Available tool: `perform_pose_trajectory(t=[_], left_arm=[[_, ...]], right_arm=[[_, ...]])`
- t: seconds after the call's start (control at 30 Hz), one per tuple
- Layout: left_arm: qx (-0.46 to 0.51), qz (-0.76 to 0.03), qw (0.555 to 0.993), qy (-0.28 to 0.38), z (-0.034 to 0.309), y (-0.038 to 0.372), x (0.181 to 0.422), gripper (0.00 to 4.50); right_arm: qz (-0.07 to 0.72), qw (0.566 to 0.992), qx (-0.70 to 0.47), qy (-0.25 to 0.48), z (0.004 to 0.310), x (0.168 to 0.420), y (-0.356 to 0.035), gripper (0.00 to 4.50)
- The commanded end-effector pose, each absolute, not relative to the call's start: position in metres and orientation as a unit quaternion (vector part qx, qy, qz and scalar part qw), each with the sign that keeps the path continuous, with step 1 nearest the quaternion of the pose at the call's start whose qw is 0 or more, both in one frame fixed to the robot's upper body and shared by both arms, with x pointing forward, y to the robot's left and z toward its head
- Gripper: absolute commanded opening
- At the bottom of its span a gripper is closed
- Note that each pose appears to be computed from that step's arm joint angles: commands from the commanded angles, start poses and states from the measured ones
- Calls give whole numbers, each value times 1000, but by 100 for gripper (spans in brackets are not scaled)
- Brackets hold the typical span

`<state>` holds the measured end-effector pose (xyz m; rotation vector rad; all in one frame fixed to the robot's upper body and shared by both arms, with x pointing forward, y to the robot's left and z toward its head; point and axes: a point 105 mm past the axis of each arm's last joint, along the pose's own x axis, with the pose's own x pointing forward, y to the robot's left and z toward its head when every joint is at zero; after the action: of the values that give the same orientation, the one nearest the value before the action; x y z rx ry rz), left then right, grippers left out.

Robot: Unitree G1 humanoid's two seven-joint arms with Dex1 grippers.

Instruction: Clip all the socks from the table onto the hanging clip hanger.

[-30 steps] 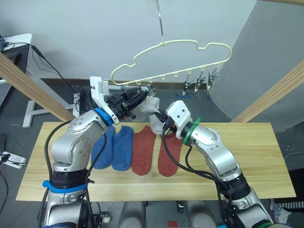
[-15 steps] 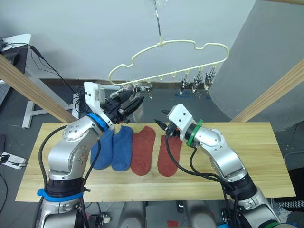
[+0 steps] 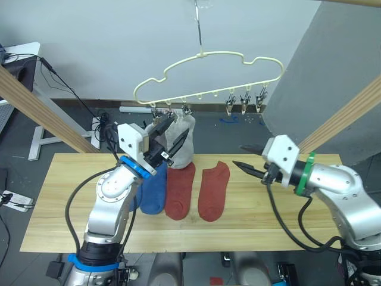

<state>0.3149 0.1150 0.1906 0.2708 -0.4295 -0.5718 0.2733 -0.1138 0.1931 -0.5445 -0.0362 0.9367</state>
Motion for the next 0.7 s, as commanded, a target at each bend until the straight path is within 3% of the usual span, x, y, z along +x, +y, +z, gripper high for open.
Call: perform_pose_trajectory(t=[0.03,0.37,0.7], left_arm=[[140,-246,931,-230,193,114,317,234],[127,-203,937,-255,199,111,338,234],[114,-231,928,-269,202,94,335,234]], right_arm=[[456,849,-264,-40,212,265,-115,211],[454,848,-267,-54,230,258,-122,211],[468,842,-260,-63,237,252,-123,211]])
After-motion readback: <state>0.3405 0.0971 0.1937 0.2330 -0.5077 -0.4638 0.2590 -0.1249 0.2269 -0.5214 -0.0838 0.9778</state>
